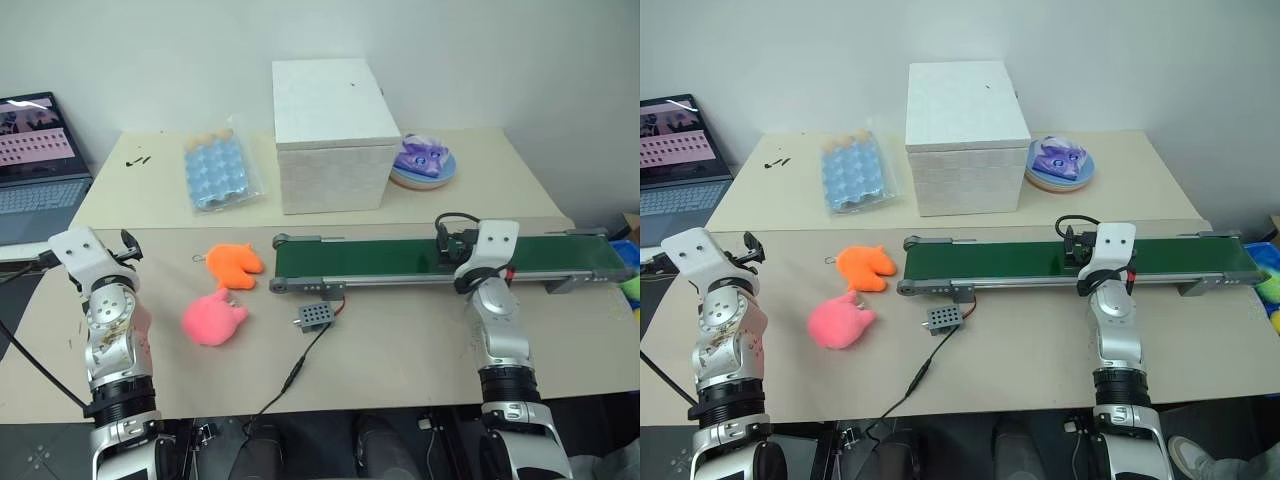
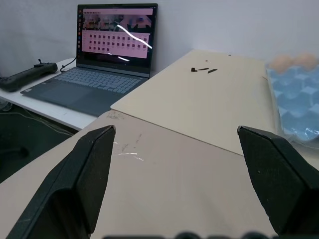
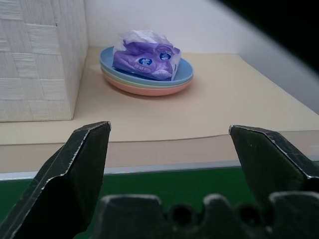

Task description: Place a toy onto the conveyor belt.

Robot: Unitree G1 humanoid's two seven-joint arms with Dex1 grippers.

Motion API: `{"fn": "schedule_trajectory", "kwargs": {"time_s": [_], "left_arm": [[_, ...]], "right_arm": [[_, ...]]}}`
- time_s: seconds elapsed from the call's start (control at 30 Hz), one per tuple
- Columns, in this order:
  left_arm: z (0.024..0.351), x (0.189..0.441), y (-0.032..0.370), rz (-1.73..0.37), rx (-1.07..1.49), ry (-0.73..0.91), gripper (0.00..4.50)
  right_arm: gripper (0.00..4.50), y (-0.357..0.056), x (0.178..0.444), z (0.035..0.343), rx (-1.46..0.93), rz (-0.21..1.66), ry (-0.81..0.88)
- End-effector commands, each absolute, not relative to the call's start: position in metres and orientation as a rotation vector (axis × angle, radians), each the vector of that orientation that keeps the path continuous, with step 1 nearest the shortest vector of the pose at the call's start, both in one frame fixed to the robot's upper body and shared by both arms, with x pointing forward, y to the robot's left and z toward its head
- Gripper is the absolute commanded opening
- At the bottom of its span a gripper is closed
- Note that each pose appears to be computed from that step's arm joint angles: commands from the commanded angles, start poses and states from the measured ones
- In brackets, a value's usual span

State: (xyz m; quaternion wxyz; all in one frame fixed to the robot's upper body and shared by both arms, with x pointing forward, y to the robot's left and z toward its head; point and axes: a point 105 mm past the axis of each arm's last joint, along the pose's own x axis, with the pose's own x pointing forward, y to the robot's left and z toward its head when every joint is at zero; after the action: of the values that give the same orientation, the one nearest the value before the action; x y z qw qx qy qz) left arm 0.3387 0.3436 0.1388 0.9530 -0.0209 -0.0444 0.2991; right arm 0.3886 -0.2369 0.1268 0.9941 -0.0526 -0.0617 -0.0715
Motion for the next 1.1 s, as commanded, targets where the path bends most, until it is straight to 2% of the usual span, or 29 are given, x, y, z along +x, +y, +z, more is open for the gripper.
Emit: {"fn": "schedule_trajectory", "kwargs": {"time_s": [0.03,0.13,0.23,0.3,0.37,0.43,0.5,0.57,0.67,1.1], "left_arm": [[0.167,0.340,0.341,0.577,-0.025,-0.198,4.17],[0.167,0.343,0.341,0.568,-0.037,-0.204,4.17],[0.168,0.344,0.341,0.559,-0.032,-0.208,4.17],[0.168,0.345,0.339,0.549,-0.034,-0.209,4.17],[0.168,0.346,0.339,0.546,-0.033,-0.211,4.17],[0.169,0.347,0.337,0.536,-0.037,-0.216,4.17],[0.169,0.348,0.334,0.524,-0.032,-0.217,4.17],[0.169,0.348,0.333,0.519,-0.034,-0.219,4.17],[0.169,0.348,0.330,0.507,-0.026,-0.215,4.17],[0.164,0.339,0.333,0.517,-0.029,-0.207,4.17]], "right_arm": [[4.50,-0.233,0.388,0.141,-0.097,-0.115,-0.181],[4.50,-0.197,0.385,0.147,-0.075,0.085,-0.222],[4.50,-0.144,0.365,0.157,-0.045,0.405,-0.286],[4.50,-0.108,0.336,0.169,-0.002,0.672,-0.352],[4.50,-0.089,0.312,0.176,0.026,0.849,-0.389],[4.50,-0.073,0.279,0.170,-0.020,1.090,-0.391],[4.50,-0.066,0.254,0.152,-0.081,1.290,-0.317],[4.50,-0.066,0.247,0.141,-0.144,1.358,-0.269],[4.50,-0.064,0.245,0.140,-0.162,1.388,-0.284],[4.50,-0.062,0.246,0.110,-0.210,1.417,-0.243]]}}
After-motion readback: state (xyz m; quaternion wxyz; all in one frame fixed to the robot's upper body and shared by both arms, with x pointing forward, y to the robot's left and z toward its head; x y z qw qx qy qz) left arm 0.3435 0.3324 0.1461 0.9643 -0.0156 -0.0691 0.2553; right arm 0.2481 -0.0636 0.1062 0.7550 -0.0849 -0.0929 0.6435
